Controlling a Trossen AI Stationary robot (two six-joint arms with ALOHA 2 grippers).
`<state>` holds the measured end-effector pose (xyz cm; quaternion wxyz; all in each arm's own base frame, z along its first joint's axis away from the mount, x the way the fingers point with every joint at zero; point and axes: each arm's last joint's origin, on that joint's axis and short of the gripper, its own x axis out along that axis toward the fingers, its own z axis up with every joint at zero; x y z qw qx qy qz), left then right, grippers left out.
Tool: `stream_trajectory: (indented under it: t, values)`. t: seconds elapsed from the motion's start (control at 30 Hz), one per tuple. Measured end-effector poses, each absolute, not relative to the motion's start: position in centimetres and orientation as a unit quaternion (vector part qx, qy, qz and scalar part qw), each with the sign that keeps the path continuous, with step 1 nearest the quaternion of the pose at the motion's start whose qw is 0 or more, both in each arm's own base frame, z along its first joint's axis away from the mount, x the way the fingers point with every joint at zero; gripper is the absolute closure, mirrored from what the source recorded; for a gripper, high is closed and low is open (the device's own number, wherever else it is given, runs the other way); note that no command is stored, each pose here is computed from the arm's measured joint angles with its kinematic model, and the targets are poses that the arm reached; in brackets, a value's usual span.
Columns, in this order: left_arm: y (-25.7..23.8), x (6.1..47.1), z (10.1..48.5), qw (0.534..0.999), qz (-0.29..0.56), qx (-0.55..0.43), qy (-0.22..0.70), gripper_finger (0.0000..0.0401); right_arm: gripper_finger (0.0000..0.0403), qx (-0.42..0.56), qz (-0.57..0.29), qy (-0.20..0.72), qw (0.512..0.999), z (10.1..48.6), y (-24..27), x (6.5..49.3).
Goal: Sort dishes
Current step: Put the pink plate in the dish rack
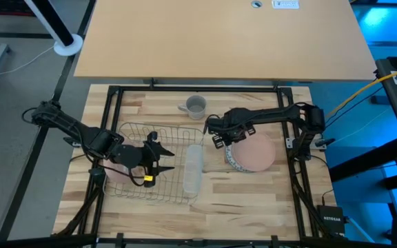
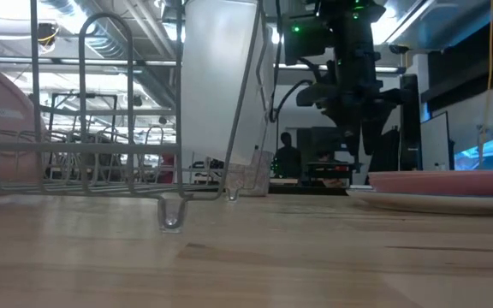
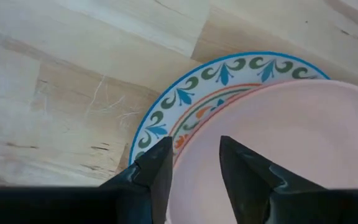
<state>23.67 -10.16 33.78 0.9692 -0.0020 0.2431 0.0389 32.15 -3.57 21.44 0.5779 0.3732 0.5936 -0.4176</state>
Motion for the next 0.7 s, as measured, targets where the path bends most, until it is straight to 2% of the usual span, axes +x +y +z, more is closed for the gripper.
stream_trajectory:
  t: [0.2,0.5,0.7]
  values:
    - [-10.2,23.7,33.8,0.969,0.039,-0.001,0.243,0.0193,0.0265,0.379,-0.440,0.579,0.572,21.2,-3.6,32.1]
    - [-10.2,23.7,33.8,0.969,0.039,-0.002,0.243,0.0193,0.0265,0.381,-0.466,0.593,0.535,19.3,-3.4,30.8]
    - [-10.2,23.7,33.8,0.969,0.039,-0.003,0.243,0.0193,0.0265,0.404,-0.456,0.563,0.559,19.2,-3.5,31.7]
